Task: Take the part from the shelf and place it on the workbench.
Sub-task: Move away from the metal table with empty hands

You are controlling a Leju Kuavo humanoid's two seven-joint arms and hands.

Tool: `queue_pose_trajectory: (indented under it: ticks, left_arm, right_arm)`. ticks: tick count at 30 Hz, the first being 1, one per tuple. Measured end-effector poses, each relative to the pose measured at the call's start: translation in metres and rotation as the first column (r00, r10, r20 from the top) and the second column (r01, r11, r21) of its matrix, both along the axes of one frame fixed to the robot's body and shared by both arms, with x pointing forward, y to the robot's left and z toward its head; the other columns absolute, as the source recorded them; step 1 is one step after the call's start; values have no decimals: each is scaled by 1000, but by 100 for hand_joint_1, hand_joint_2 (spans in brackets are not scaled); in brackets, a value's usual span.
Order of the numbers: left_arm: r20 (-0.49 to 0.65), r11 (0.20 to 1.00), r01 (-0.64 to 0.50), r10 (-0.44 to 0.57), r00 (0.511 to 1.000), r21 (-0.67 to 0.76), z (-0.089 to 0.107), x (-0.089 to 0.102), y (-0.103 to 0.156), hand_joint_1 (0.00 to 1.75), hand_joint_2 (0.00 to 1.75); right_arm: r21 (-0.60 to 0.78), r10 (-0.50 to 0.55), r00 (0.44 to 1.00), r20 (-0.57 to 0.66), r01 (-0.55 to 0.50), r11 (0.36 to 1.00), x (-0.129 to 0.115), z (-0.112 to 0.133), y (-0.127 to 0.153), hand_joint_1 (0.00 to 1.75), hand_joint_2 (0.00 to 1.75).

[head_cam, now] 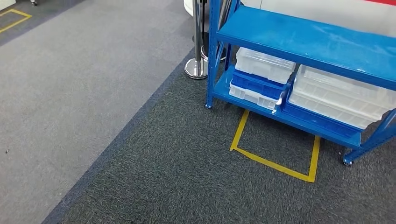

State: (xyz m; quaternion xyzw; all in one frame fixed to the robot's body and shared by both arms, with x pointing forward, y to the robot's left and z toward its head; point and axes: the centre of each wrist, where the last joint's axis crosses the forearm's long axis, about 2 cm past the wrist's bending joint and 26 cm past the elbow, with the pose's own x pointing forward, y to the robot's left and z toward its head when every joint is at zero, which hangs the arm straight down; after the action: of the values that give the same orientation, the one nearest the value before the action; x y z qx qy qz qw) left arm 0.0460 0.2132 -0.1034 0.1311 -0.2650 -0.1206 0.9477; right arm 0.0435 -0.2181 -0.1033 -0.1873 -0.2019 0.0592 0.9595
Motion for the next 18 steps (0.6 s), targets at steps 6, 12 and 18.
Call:
queue_pose_trajectory:
  ticks: [6,12,18]
  left_arm:
    - [-8,1000,-1,1,1000,-2,-1,-4,0,0,0]
    - [-10,1000,-2,2,1000,-1,-1,-2,2,0,0]
    - [-18,1000,1,-1,1000,-8,-1,-5,2,0,0]
  right_arm:
    - [2,0,1000,0,0,1000,0,0,0,0,0]
    - [8,4,1000,-8,-3,1000,0,0,2,0,0]
    - [9,6,1000,-10,-6,1000,2,0,1,0,0]
